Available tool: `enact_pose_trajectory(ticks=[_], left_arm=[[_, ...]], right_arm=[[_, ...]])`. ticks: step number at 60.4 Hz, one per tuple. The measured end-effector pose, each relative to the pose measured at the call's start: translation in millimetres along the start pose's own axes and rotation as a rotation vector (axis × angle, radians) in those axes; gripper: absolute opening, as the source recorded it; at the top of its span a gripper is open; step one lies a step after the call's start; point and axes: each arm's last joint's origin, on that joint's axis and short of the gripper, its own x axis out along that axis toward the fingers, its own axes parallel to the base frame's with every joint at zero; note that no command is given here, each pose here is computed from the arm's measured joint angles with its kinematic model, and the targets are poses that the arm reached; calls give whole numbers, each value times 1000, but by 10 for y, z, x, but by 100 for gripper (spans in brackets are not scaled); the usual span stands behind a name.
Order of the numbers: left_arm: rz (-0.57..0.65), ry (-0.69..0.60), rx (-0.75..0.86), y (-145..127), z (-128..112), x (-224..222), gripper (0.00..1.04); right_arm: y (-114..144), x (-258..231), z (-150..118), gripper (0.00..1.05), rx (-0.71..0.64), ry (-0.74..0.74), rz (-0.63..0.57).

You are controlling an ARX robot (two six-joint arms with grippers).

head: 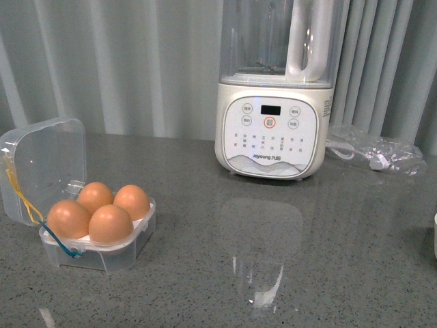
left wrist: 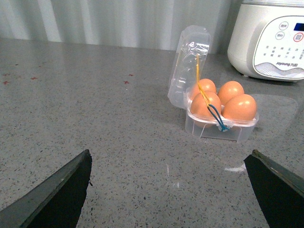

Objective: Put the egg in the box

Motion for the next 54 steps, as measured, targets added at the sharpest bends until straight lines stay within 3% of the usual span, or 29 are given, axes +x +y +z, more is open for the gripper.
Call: enact_pose_trajectory(ticks=[15, 17, 21, 25, 29, 43, 54], left_arm=[[0, 0, 0, 0, 1, 0, 98], [27, 65, -13, -1, -19, 8, 98], [114, 356, -27, -11, -21, 20, 98], [123, 523, -23, -24, -22, 33, 98], [109, 552, -33, -33, -14, 40, 98], [36, 374, -102, 37, 433, 178, 98], [-54, 272, -143, 341, 791, 575, 98]], right_arm=[[0, 0, 0, 82, 0, 0, 0], [0, 0, 0, 87, 0, 0, 0], [0, 0, 0, 99, 0, 0, 0], [0, 0, 0, 98, 1, 0, 0], [0, 0, 0, 97, 1, 0, 1], [0, 0, 0, 98, 1, 0, 0], [0, 0, 0, 98, 1, 0, 0]])
